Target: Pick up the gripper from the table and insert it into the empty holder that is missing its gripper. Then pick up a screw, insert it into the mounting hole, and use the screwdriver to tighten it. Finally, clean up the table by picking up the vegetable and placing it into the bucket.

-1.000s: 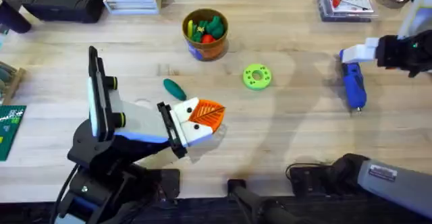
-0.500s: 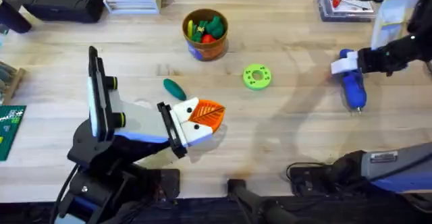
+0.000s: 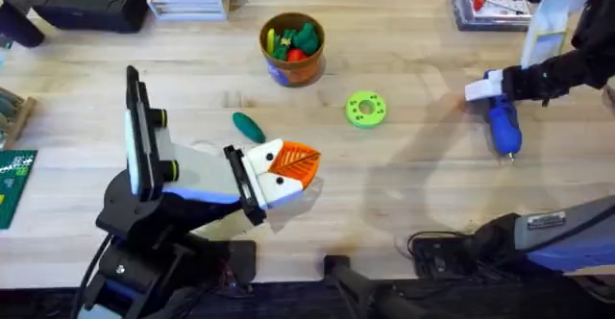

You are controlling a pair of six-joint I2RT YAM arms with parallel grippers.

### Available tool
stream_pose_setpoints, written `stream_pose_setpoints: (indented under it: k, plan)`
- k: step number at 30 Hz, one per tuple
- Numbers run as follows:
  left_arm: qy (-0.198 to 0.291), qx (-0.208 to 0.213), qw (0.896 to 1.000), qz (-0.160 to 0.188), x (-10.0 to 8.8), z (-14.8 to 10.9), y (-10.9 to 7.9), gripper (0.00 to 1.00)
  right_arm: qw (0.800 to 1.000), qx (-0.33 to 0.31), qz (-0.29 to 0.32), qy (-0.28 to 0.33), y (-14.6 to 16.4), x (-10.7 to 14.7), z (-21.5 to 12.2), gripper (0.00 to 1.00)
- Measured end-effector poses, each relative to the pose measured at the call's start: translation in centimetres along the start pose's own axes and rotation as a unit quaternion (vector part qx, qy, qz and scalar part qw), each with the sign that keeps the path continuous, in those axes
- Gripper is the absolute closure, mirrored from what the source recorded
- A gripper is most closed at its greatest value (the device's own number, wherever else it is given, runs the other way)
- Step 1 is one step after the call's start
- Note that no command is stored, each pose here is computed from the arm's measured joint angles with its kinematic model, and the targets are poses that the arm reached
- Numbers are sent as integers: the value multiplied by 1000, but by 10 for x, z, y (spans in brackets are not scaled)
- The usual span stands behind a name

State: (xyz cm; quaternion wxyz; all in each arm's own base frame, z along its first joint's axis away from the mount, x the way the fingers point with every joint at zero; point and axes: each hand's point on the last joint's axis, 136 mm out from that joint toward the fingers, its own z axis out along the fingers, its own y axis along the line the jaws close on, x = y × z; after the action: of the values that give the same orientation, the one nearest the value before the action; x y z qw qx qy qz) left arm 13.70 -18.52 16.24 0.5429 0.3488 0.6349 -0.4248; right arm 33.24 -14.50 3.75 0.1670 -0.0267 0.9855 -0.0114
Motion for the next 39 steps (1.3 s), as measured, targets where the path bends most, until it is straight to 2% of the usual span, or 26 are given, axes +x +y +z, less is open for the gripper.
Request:
stream_pose_setpoints:
  k: [10,11,15,17,20,21,22,32,35,39]
  plan:
    - [0,0,1000,0,0,0,0,996,1000,-6,1,5,3,3,0,8]
    - [0,0,1000,0,0,0,0,996,1000,-6,0,5,3,3,0,37]
    - [0,0,1000,0,0,0,0,996,1000,-8,-2,4,3,2,2,270]
    - [0,0,1000,0,0,0,0,996,1000,-9,-3,2,3,1,2,461]
    - [0,0,1000,0,0,0,0,996,1000,-1,-9,-11,-2,-7,3,873]
    - [0,0,1000,0,0,0,0,996,1000,1,-9,-14,-3,-8,3,957]
    - [0,0,1000,0,0,0,0,996,1000,1,-9,-16,-3,-9,3,979]
    - [0,0,1000,0,0,0,0,996,1000,3,8,-20,-2,-9,-7,975]
    - [0,0,1000,0,0,0,0,996,998,21,15,-54,-3,-21,-33,975]
    - [0,0,1000,0,0,0,0,996,989,59,4,-137,1,-47,-94,975]
